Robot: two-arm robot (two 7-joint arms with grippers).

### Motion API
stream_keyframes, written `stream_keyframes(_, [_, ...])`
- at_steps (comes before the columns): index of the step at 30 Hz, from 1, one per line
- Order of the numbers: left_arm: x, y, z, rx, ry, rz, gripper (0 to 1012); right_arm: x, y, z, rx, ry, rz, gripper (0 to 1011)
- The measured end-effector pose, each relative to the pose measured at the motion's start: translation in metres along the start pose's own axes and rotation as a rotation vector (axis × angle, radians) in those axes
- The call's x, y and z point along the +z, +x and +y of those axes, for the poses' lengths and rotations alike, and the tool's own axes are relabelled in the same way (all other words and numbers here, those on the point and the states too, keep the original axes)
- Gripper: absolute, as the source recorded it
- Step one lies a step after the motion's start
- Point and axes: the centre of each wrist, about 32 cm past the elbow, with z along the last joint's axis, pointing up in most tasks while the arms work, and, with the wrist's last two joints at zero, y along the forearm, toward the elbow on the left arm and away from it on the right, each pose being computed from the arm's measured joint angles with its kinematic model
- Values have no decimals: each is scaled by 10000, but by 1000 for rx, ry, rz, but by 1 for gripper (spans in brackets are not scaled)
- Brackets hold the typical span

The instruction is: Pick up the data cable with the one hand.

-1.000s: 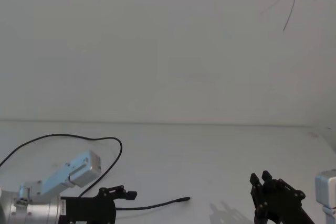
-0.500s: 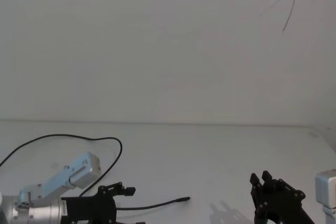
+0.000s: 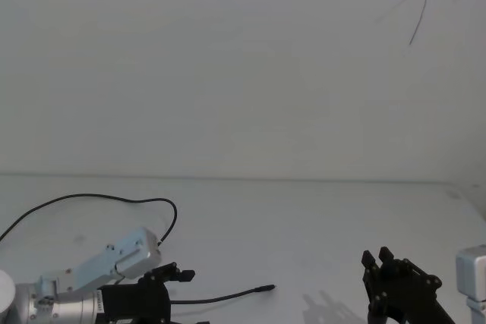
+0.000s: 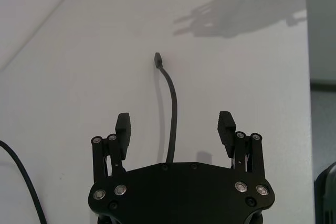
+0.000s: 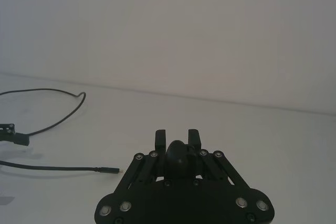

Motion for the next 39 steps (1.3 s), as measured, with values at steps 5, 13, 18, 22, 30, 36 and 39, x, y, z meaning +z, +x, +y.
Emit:
stream_keyframes(5, [18, 9, -18, -3, 29, -21, 980, 0, 0, 0, 0, 0, 0, 250])
stream_keyframes(13, [27, 16, -34, -5, 53, -38, 789, 0, 0, 0, 0, 0, 0, 251])
stream_keyframes(18, [30, 19, -40, -6, 62, -44, 657, 0, 0, 0, 0, 0, 0, 250])
stream_keyframes(22, [31, 20, -44, -6, 68, -48, 513, 0, 0, 0, 0, 0, 0, 250])
stream_keyframes(30, [35, 22, -49, -7, 74, -53, 282, 0, 0, 0, 0, 0, 0, 250])
stream_keyframes(36, [37, 22, -52, -8, 74, -54, 91, 0, 0, 0, 0, 0, 0, 250])
stream_keyframes(39, [49, 33, -50, -16, 63, -56, 44, 0, 0, 0, 0, 0, 0, 250])
